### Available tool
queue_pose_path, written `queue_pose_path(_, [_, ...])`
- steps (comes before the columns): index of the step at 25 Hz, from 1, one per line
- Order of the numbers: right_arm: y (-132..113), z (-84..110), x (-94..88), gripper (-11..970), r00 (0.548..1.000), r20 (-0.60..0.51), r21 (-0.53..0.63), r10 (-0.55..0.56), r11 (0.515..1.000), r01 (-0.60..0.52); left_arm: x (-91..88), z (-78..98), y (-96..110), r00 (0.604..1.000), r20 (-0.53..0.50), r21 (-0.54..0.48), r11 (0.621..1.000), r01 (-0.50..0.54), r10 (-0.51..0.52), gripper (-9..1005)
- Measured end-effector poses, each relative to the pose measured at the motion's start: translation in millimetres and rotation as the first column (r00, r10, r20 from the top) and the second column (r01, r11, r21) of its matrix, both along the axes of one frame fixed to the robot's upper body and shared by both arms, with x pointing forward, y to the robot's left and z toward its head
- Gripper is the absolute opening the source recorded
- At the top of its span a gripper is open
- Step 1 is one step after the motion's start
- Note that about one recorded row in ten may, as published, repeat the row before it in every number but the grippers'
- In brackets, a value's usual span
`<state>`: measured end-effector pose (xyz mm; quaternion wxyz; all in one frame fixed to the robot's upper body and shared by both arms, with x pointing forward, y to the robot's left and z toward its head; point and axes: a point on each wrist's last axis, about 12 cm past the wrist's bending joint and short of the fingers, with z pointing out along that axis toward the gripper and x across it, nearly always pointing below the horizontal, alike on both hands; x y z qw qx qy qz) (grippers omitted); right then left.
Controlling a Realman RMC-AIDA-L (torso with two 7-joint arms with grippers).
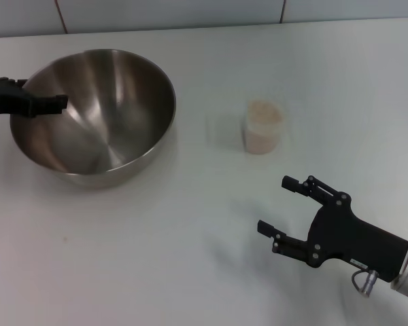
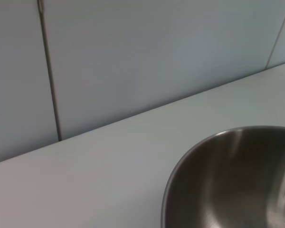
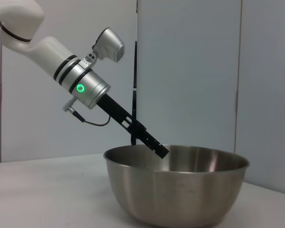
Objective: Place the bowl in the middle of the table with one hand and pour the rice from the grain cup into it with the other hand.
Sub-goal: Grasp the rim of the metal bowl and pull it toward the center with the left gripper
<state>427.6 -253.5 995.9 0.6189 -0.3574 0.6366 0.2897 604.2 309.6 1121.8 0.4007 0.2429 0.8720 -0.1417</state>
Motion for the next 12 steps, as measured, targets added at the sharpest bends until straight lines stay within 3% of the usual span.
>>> queue_pose_path(12, [-0.8,0.0,0.2,825,1.0,-0.002,-0.001,-0.001,1.0,0.001,2.6,-4.7,-6.7,1.0,-0.019,0.022,0.999,0.024,-0.024,733])
